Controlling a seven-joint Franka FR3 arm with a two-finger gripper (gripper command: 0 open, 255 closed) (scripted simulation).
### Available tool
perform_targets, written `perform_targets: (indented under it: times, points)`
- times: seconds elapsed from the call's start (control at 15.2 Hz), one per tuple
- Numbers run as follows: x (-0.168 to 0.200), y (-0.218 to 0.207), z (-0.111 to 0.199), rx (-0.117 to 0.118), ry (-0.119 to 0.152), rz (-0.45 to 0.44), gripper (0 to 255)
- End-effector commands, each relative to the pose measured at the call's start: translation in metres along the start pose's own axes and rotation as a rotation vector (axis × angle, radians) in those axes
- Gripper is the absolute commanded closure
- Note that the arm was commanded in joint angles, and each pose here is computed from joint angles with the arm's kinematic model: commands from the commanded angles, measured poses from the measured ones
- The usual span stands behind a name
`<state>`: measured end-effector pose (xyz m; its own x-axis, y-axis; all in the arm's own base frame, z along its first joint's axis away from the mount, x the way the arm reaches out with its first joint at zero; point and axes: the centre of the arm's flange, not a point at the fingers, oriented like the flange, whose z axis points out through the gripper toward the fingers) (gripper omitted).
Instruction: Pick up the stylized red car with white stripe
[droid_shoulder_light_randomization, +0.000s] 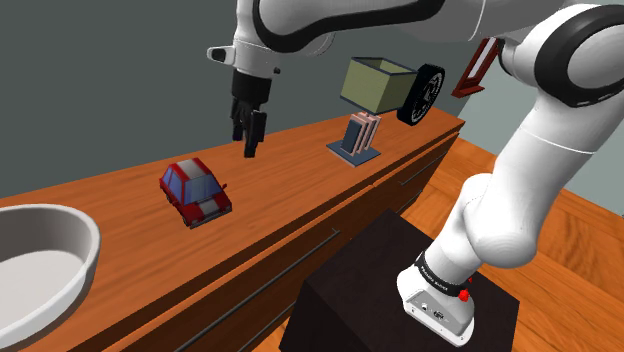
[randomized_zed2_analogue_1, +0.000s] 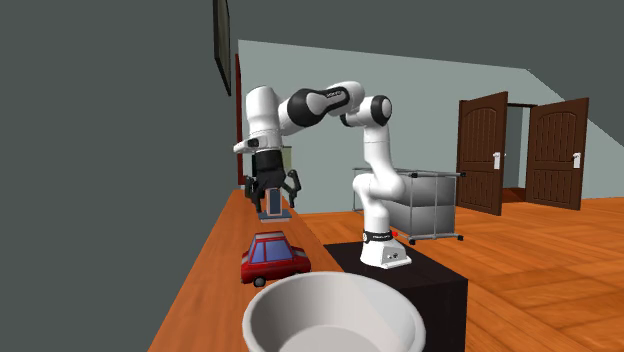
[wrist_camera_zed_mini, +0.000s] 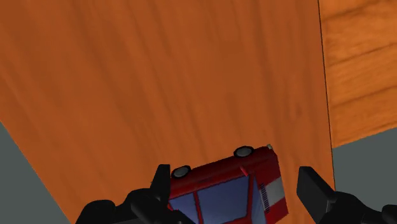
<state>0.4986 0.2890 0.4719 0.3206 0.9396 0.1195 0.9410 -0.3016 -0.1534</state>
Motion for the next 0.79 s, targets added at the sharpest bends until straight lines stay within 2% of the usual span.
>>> perform_targets:
  times: [0.0,0.2,0.73]
  points:
    - [0.019,-0.011,0.017,0.017,-0.015,-0.086,0]
    - [0.044,-0.026,0.037,0.038,-0.035,-0.196,0]
    - [0.040,-0.020,0.076,0.038,-0.035,-0.196,0]
